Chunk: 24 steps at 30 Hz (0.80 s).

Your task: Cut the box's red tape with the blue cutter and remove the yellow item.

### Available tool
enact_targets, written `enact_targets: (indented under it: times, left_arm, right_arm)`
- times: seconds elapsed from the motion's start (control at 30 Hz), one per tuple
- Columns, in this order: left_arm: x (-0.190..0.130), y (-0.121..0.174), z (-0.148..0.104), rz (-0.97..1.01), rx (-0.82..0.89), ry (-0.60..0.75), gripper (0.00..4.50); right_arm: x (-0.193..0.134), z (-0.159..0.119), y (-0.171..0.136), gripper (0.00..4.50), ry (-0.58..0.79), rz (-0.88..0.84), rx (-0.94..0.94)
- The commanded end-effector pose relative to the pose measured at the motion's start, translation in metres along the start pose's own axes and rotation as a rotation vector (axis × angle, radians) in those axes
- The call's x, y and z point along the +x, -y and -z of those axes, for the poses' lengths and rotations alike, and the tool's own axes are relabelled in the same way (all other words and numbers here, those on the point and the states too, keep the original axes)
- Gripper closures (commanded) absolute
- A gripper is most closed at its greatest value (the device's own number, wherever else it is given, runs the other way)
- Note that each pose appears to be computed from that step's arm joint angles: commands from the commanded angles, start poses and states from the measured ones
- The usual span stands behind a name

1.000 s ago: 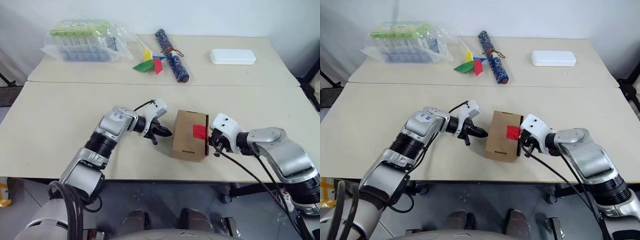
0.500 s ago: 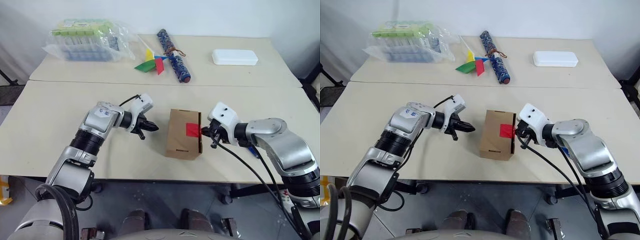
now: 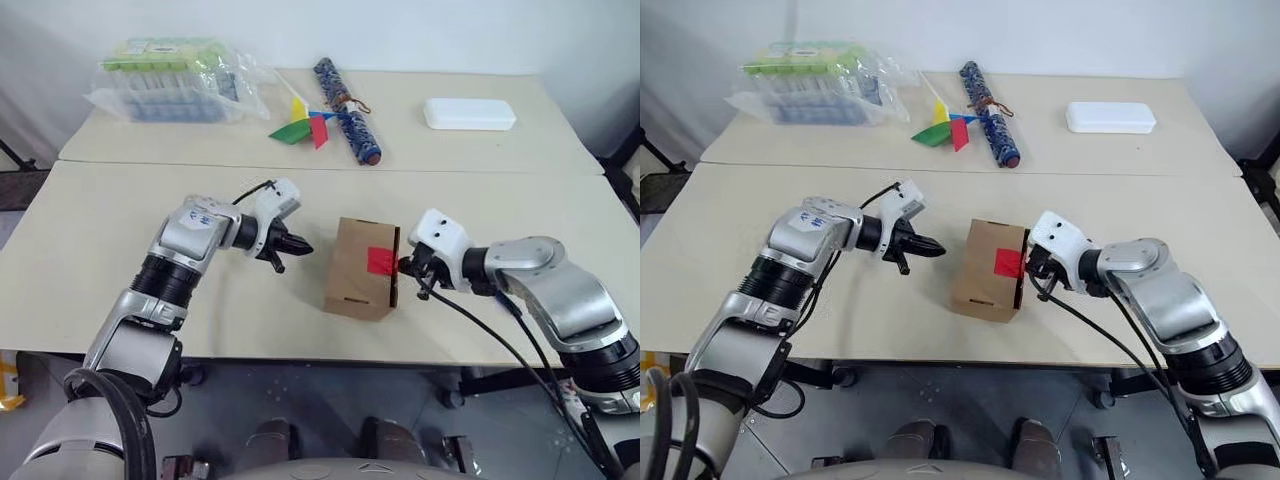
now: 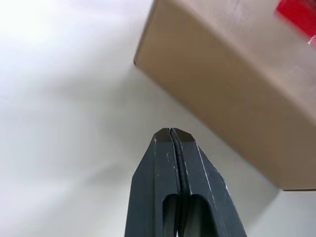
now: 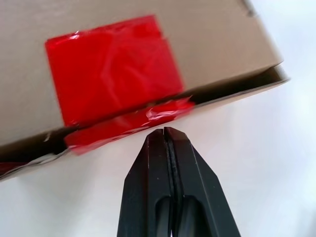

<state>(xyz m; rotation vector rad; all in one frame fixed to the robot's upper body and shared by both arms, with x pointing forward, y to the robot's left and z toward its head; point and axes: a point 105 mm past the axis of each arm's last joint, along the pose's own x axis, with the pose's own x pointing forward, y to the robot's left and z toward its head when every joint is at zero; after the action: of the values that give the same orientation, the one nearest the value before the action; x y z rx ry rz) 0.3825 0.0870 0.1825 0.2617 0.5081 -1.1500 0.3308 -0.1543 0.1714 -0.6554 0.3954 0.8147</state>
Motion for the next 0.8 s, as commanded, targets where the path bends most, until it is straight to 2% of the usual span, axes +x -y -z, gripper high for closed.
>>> enact_targets:
  times: [0.03, 0.13, 0.23, 0.47, 0.53, 0.67, 0.8]
  left_arm:
    - [-0.016, 0.019, -0.053, 0.1, 0.133, 0.133, 4.5]
    - [-0.016, 0.034, -0.073, 0.19, 0.138, 0.194, 4.5]
    - [-0.011, 0.044, -0.082, 0.251, 0.132, 0.206, 4.5]
    - [0.023, 0.046, -0.051, 0.29, 0.215, 0.02, 4.5]
    - [0.028, 0.044, -0.046, 0.288, 0.228, -0.012, 4.5]
    - [0.037, 0.039, -0.038, 0.278, 0.257, -0.058, 4.5]
    - [0.046, 0.034, -0.03, 0.266, 0.274, -0.087, 4.5]
  right_arm:
    - [-0.032, -0.014, 0.03, 4.47, 0.024, 0.141, -0.08]
    - [-0.043, -0.02, 0.039, 3.94, 0.039, 0.193, -0.081]
    - [-0.054, -0.032, 0.037, 3.01, 0.068, 0.19, -0.074]
    - [-0.06, -0.054, 0.022, 0.57, 0.079, 0.175, 0.18]
    - [-0.058, -0.054, 0.017, 0.03, 0.055, 0.156, 0.276]
    - [-0.041, -0.037, 0.019, 0.03, 0.028, 0.172, 0.429]
    - [-0.03, -0.023, 0.009, 0.03, -0.005, 0.175, 0.473]
